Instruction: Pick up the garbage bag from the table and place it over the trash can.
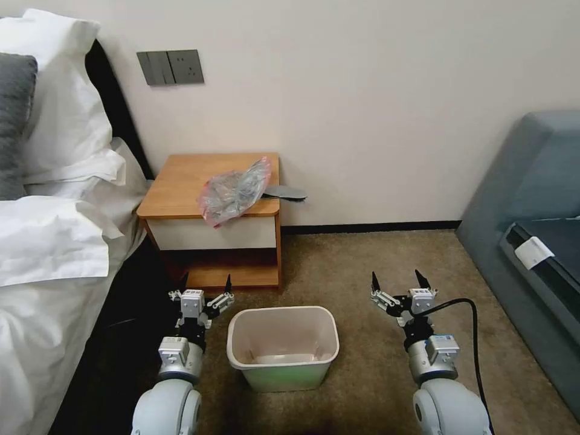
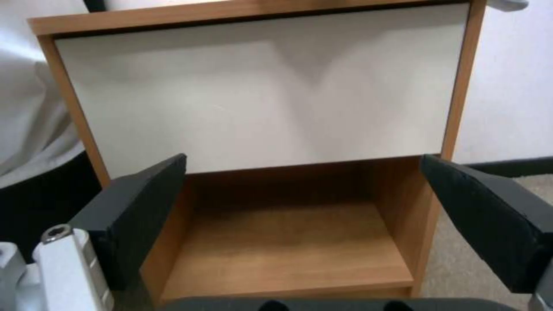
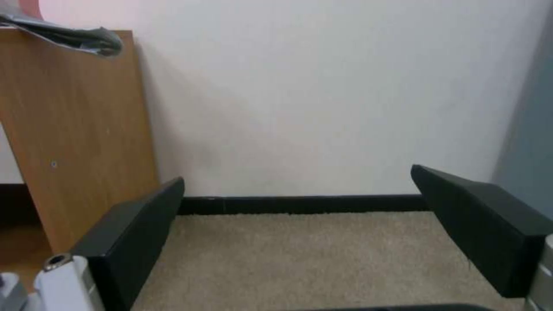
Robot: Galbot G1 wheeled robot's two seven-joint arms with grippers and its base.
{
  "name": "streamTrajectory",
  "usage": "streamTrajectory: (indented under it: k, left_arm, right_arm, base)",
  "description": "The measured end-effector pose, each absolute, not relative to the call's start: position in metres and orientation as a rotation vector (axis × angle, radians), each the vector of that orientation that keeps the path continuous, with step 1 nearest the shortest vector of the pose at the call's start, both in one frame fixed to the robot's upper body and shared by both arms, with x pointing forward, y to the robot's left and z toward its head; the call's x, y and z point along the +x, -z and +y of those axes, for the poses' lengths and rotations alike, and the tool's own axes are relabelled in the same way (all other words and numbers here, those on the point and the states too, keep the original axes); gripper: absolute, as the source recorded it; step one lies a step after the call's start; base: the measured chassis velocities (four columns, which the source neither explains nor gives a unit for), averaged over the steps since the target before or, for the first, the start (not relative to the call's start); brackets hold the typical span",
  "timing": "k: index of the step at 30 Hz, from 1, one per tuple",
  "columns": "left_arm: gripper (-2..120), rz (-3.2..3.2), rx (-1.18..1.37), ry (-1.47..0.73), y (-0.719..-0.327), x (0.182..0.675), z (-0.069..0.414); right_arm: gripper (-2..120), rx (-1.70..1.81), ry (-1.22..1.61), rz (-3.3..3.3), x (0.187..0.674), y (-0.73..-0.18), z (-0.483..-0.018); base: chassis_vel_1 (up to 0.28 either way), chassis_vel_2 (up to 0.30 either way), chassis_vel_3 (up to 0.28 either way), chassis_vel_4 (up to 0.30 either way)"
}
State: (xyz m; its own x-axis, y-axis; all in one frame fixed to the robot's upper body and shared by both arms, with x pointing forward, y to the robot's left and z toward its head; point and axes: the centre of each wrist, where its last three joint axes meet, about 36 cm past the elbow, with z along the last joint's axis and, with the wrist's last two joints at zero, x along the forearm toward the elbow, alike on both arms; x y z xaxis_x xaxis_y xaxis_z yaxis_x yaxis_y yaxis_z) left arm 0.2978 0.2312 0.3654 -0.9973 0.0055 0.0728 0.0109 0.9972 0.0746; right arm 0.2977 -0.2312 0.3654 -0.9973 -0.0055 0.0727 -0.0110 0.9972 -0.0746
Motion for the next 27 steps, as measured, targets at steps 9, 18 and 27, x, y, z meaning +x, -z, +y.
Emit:
streamTrajectory:
  k: [9,18,27]
  left_arm:
    - [100,-3.067,-0.013,0.115,-0.3654,0.2977,0.2312]
    - [100,-3.067,-0.013,0.115,-0.3654,0.2978,0.2312]
    - [100,-3.067,-0.013,0.115,-0.3654,0.2977,0.2312]
  right_arm:
    - [100,0.013,-0.115,-3.067,0.2977,-0.3654,-0.2312]
    - [100,0.013,-0.115,-3.067,0.2977,-0.3654,-0.2312]
    - [100,0.013,-0.115,-3.067,0.2978,-0.3654,-0.2312]
  base:
    - [0.0,0.0,0.0,0.0]
    - [0.0,0.0,0.0,0.0]
    - [0.0,0.0,0.0,0.0]
